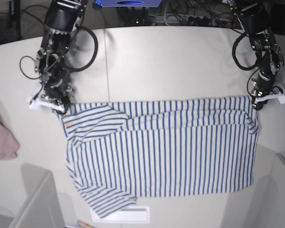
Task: Fold the T-shirt properly
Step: 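Lift the shirt and drag it back toward the robot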
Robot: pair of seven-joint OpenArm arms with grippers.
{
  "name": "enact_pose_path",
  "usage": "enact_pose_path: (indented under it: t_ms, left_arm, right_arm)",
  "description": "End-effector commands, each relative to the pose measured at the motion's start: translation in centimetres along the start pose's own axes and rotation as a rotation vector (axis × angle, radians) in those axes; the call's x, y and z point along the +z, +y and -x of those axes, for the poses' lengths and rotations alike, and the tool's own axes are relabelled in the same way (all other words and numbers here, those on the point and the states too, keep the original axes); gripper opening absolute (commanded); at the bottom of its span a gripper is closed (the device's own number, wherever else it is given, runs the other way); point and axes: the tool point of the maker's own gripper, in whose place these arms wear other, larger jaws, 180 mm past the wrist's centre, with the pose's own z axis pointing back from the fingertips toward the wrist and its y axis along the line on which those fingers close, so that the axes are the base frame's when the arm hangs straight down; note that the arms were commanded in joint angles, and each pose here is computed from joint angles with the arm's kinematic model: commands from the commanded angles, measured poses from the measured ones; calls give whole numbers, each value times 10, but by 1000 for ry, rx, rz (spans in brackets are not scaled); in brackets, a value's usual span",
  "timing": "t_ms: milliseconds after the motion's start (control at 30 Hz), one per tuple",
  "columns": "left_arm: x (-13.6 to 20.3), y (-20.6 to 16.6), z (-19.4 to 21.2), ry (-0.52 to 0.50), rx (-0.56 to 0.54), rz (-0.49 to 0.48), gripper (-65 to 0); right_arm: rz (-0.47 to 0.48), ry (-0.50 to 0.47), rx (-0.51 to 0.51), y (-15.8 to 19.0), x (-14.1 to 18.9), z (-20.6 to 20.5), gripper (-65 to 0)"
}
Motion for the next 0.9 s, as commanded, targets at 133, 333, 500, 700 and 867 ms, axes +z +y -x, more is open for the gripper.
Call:
enact_pose_path:
  t_ms: [133, 333, 500, 700, 867]
  left_arm:
    - [1, 5, 3, 38, -27, -27, -650]
    - [6, -11, -23, -18, -152, -20, -650]
    - [7, -53, -54, -6, -201, 50, -650]
    - [8, -112, -104, -56, -226, 147, -650]
    - [18, -134, -140, -103, -208, 187, -650]
  right_arm:
    - [-21, 24, 14, 8, -1, 0, -650]
    - [-69, 7, 35, 27, 7, -11, -650]
    - [-167, 17, 53, 72, 14, -28, -650]
    - [-331, -46, 80, 149, 31, -69, -650]
    - [-372, -84, 30, 174, 39, -101, -650]
